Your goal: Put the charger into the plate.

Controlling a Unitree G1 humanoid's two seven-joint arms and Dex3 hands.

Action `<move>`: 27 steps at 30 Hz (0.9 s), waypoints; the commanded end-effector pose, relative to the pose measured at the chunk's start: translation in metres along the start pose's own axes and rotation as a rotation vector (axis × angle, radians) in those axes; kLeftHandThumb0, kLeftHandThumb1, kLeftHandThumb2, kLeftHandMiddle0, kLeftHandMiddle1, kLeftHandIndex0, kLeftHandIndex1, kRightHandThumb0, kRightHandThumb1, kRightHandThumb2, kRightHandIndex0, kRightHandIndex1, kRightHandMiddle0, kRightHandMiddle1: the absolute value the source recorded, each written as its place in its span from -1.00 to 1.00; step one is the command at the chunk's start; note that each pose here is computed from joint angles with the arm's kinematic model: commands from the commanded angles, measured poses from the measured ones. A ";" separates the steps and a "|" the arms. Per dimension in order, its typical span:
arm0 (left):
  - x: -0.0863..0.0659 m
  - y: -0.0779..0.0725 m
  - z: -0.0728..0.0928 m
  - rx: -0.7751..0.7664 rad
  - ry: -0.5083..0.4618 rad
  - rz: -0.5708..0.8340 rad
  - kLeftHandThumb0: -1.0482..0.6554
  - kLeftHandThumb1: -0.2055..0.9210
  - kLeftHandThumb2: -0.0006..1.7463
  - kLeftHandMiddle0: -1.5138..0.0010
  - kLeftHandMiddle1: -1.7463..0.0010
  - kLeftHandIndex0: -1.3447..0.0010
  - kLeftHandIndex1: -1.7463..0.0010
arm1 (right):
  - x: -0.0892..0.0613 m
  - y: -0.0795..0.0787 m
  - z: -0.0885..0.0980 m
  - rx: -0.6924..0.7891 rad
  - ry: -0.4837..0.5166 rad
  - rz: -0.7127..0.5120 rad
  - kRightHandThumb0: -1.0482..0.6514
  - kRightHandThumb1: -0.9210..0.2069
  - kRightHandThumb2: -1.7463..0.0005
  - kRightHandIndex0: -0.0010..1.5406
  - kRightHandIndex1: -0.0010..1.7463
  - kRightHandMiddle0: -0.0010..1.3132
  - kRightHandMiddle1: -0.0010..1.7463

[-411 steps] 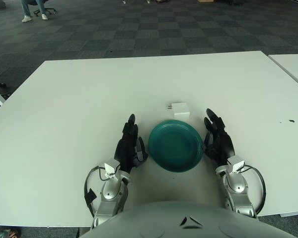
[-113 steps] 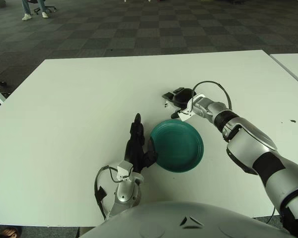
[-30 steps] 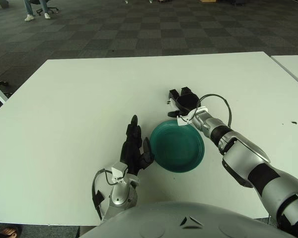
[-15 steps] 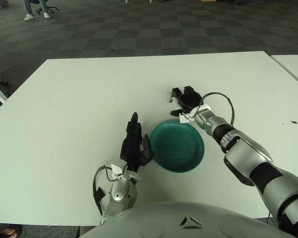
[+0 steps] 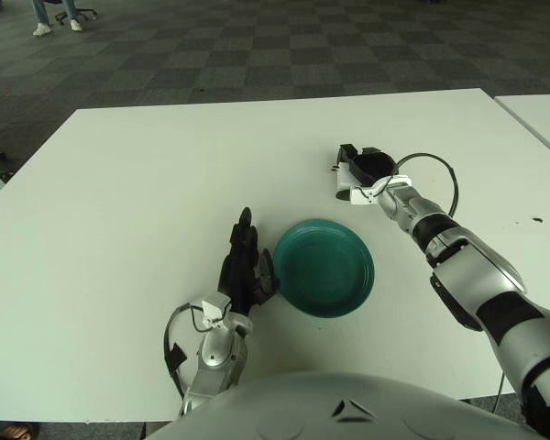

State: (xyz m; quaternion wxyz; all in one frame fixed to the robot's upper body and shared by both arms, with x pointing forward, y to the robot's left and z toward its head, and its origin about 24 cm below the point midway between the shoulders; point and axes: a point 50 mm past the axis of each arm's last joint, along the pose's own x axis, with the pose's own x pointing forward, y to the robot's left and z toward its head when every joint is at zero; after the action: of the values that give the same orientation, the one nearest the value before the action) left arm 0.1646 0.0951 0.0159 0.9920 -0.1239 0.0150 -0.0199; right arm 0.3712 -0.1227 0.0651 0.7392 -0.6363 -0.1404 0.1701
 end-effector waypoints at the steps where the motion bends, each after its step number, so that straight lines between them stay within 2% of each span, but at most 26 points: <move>1: 0.002 -0.008 0.004 -0.049 -0.045 0.013 -1.00 1.00 0.19 0.84 0.99 1.00 0.82 | -0.003 -0.038 0.019 0.034 -0.157 -0.094 -0.26 -0.32 -0.19 -0.07 1.00 -0.32 1.00; 3: 0.002 -0.009 0.004 -0.063 -0.053 0.026 -1.00 1.00 0.18 0.81 0.99 1.00 0.78 | 0.000 -0.033 0.019 0.022 -0.157 -0.075 -0.26 -0.28 -0.22 -0.07 1.00 -0.30 1.00; 7: 0.003 -0.009 0.004 -0.062 -0.060 0.040 -1.00 1.00 0.18 0.76 0.99 1.00 0.67 | -0.006 -0.033 0.023 0.005 -0.186 -0.063 -0.27 -0.24 -0.25 -0.06 1.00 -0.27 1.00; 15: 0.003 -0.007 0.003 -0.027 -0.051 0.056 -1.00 1.00 0.18 0.69 0.99 1.00 0.41 | -0.031 -0.033 0.040 0.009 -0.262 -0.051 -0.28 -0.17 -0.31 0.02 1.00 -0.23 1.00; 18: 0.003 -0.006 0.003 -0.011 -0.052 0.052 -1.00 1.00 0.19 0.70 0.99 1.00 0.39 | -0.042 -0.038 0.051 0.012 -0.318 -0.051 -0.29 -0.13 -0.34 0.09 1.00 -0.20 1.00; 23: 0.003 -0.006 0.003 -0.002 -0.050 0.041 -1.00 1.00 0.19 0.73 1.00 1.00 0.42 | -0.052 -0.040 0.059 0.009 -0.365 -0.051 -0.30 -0.08 -0.39 0.18 1.00 -0.17 1.00; 27: 0.003 -0.005 0.003 0.009 -0.043 0.034 -1.00 1.00 0.19 0.76 1.00 1.00 0.47 | -0.070 -0.039 0.071 0.060 -0.423 -0.060 -0.30 -0.06 -0.40 0.24 1.00 -0.15 1.00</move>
State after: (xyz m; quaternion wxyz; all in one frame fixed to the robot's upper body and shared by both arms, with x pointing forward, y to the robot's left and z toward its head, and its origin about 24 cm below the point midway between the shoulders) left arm 0.1624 0.0945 0.0151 0.9934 -0.1149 0.0054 0.0004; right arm 0.2920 -0.0942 0.1046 0.7112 -0.5779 -0.2850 0.2811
